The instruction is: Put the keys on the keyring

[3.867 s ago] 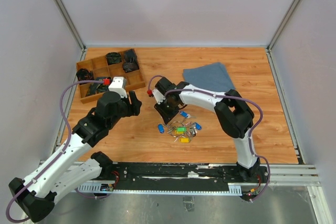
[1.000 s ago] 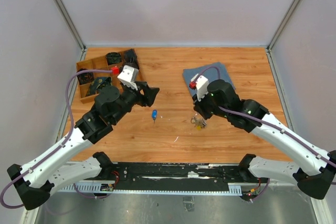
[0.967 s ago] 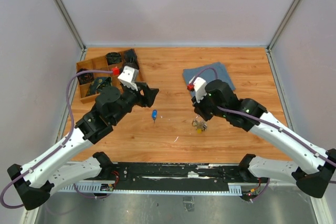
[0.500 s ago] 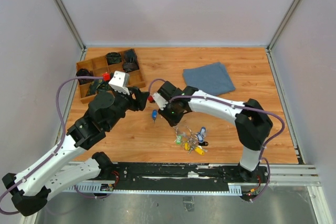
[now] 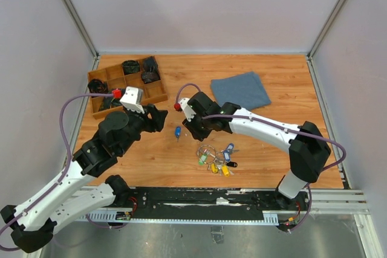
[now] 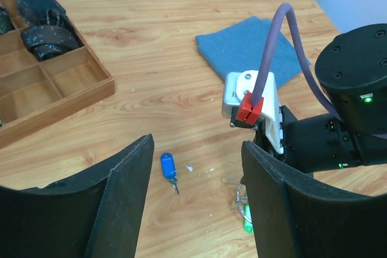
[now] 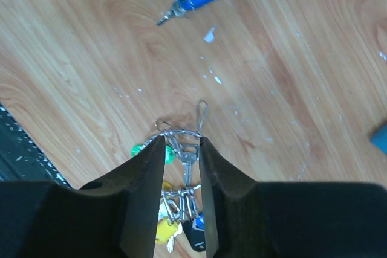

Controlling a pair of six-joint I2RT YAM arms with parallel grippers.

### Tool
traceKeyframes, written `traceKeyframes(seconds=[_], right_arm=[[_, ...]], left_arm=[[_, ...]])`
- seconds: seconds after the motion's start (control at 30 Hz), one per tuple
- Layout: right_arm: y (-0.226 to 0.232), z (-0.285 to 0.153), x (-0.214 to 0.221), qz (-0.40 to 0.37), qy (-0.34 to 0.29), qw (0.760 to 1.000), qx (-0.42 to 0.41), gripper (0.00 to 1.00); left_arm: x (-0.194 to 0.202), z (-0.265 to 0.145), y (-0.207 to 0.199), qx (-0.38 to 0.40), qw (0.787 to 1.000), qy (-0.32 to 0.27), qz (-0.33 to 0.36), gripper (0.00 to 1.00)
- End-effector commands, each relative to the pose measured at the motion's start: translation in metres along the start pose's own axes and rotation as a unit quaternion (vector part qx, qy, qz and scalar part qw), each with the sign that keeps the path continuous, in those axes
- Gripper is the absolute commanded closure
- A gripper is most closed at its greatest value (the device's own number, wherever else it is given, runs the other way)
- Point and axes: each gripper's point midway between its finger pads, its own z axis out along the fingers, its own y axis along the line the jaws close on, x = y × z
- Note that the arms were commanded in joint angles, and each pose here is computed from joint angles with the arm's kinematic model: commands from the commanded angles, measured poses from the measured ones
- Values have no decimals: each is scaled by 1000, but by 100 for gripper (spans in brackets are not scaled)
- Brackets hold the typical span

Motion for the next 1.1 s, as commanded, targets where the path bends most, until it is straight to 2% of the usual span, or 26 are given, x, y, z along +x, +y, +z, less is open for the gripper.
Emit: traceKeyframes(seconds=[0.0, 0.13, 0.33, 0.53, 0.77, 1.07], right_arm=[[-23, -3, 38, 0, 74, 996, 55, 68], [-25, 5, 45, 12, 102, 993, 55, 54], [-25, 27, 38, 52, 121, 991, 25, 52], [-27, 44, 41, 86, 137, 987, -11, 46], [-24, 53, 46, 105, 153, 982, -44, 51], [-23, 62, 55, 116, 175, 977, -48, 51]], left_arm=[[3, 1, 0, -2, 1000, -3, -12, 35], [7, 3, -2, 3, 1000, 3, -15, 35], [8, 3, -5, 8, 1000, 7, -16, 35], [9, 2, -3, 5, 1000, 7, -14, 35], [8, 1, 0, 0, 1000, 4, -14, 35], [6, -2, 4, -8, 1000, 1, -11, 35]])
